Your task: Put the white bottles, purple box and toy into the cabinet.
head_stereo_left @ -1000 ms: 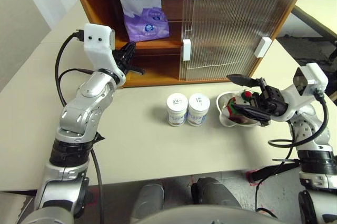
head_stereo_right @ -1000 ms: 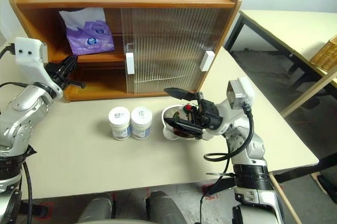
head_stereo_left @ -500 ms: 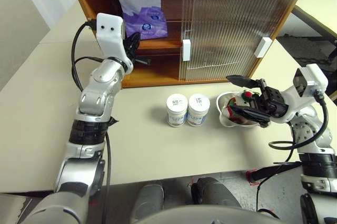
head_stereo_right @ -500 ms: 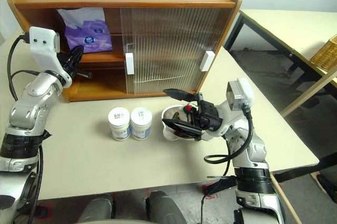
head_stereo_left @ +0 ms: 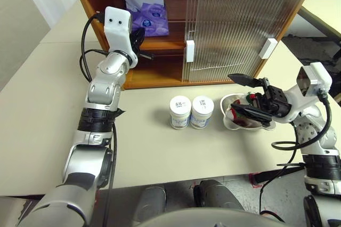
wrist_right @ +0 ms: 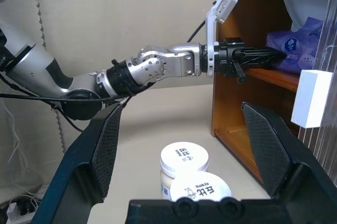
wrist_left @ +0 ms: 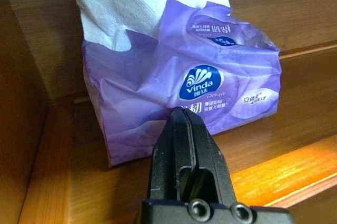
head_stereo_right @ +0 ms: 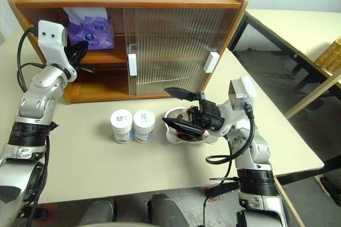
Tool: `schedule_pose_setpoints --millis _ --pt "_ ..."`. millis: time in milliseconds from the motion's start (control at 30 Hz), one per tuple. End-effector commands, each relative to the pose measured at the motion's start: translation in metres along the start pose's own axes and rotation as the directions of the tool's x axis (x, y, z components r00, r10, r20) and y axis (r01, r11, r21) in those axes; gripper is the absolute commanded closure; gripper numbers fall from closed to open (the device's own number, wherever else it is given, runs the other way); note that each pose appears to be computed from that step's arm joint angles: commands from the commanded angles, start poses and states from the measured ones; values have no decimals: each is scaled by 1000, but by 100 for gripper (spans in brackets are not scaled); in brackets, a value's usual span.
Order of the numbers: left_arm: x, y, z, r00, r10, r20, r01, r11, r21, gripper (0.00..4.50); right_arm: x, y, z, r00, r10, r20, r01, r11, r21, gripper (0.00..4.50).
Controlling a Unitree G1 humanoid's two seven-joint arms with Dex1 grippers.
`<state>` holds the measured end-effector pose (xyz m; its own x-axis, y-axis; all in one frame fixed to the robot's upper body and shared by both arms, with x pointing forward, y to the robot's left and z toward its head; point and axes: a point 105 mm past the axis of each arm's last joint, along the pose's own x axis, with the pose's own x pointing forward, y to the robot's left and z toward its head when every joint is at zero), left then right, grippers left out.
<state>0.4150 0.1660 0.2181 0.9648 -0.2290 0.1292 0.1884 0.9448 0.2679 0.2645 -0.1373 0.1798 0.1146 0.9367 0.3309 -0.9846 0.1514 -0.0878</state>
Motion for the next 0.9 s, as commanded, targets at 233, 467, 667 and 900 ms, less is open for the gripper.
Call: schedule_pose_setpoints --millis 233,467,667,900 --pt "-56 -20 34 964 -194 180 214 972 -99 359 5 0 4 1000 19 -3 -19 1000 -1 0" --pt "-123 -25 -14 847 -531 -18 530 847 -33 123 -1 -2 5 999 45 -26 -45 999 20 0" --pt "-148 -34 -37 732 -680 -39 672 730 -124 5 -6 -1 4 997 64 -51 -63 998 30 0" --pt "-162 -41 -80 599 -793 -112 782 609 -134 5 -10 0 3 992 82 -98 -79 996 39 0"
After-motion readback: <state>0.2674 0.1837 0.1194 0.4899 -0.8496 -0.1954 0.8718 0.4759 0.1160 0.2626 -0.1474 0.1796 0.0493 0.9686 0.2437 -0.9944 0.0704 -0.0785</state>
